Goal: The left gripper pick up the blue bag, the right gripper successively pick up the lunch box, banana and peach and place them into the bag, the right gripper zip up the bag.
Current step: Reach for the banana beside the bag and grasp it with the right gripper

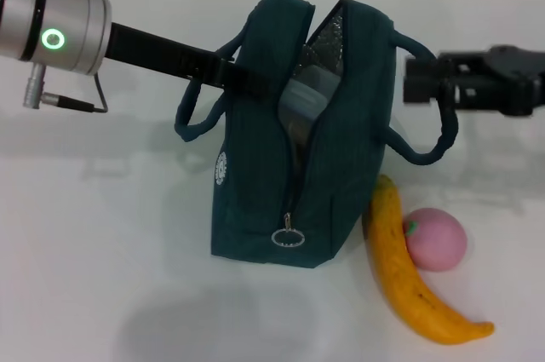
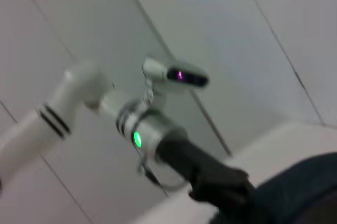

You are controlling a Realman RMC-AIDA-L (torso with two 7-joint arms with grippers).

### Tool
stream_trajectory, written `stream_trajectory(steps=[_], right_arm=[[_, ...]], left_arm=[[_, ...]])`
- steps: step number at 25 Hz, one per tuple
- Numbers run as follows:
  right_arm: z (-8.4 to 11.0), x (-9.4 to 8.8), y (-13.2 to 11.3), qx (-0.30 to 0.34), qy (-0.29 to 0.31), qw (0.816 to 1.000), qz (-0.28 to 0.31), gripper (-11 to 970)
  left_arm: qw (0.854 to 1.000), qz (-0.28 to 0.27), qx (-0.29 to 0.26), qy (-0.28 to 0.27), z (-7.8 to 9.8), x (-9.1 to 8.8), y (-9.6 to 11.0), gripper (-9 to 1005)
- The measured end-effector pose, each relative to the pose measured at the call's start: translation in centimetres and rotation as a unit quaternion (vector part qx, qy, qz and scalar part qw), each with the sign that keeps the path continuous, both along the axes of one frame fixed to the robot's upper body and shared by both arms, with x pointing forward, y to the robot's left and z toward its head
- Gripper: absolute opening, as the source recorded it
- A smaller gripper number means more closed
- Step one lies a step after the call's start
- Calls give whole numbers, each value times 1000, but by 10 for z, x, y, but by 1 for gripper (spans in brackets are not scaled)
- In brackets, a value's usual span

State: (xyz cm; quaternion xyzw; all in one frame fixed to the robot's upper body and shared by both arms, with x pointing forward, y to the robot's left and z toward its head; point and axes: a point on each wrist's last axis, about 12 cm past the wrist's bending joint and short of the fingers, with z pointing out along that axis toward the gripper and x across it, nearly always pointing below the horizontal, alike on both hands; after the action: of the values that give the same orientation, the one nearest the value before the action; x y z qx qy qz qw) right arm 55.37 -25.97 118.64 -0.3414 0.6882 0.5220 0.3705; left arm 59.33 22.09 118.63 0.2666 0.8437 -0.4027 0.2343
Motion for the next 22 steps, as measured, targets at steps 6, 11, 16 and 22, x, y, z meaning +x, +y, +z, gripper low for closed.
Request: stream_trajectory(steps=[6,11,16,22], right_arm=[[38,-15,18,-185,2,983,-3,569],[46,-22,49,-343,43,938,13,561],[34,-25,78,-437,61,897,24,561],[30,-27,93,-453,77,887,33,565]], left_arm=[[1000,5,3,3,-2,-1,5,53],[1000,6,4,2,-1,0,6,54],[1000,3,5,-4,2,2,3,55],[1000,7,3,-8,4,4,4,56]])
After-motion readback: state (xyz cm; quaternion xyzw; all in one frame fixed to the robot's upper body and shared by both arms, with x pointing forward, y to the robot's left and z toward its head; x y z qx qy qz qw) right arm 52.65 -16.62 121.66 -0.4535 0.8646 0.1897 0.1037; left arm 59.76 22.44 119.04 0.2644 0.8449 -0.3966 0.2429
